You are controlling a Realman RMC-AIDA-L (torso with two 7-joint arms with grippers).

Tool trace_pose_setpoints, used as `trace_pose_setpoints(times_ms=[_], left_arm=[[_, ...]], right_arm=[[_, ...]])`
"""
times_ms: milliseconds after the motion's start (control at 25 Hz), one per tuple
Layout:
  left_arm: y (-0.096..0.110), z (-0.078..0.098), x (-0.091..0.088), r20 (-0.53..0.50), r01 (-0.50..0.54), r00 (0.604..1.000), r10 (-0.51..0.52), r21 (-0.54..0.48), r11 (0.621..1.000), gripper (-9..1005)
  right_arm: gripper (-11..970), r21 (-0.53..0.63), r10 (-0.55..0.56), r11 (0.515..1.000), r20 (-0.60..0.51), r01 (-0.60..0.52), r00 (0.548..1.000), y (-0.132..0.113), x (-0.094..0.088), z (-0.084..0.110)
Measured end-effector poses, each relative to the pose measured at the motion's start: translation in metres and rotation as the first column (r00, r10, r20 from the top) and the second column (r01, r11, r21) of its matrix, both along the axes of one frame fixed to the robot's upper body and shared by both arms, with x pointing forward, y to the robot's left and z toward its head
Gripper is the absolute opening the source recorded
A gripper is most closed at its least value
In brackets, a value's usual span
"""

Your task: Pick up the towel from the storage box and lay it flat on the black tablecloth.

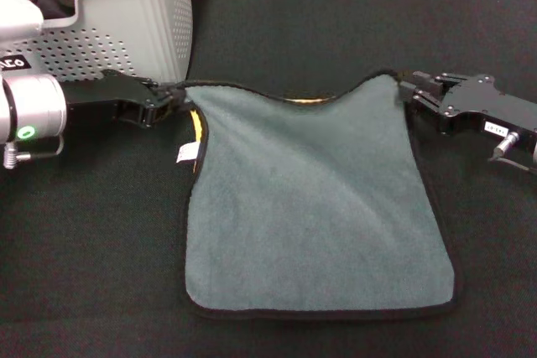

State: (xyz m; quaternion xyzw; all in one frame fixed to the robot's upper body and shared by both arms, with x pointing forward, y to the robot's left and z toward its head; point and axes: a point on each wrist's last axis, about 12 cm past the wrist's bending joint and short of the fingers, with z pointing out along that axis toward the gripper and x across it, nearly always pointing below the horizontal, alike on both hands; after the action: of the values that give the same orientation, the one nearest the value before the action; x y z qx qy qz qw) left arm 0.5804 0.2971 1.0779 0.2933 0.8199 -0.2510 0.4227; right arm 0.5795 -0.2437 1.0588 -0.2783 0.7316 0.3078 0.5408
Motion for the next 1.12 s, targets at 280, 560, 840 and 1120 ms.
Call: trace_pose_setpoints(times_ms=[280,560,840,1120], left_arm=[[0.005,-0.002,-0.004,-0.008,-0.004,1.000,0.004,0.001,1.000,45],[0.002,0.004,-0.012,-0.007,0.062,0.998,-0.063,-0.043,0.997,361],[0.009,0.033,-0.041,0.217,0.219,0.961,-0.172,-0.216,0.951,450],[0.008,0.044,-0.086,0.550,0.478,0.775,-0.312,-0.187,0.858,468]], right_arm=[[355,0.005,-0.033,0.999,0.005,0.033,0.999,-0.008,-0.001,0.000],[596,0.018,-0.052,0.999,0.034,0.051,0.998,-0.015,-0.008,0.000],[771,0.114,-0.003,0.993,0.144,-0.013,0.990,-0.026,-0.032,0.009],[831,0.115,0.293,0.943,0.168,-0.313,0.941,-0.017,-0.059,0.017]])
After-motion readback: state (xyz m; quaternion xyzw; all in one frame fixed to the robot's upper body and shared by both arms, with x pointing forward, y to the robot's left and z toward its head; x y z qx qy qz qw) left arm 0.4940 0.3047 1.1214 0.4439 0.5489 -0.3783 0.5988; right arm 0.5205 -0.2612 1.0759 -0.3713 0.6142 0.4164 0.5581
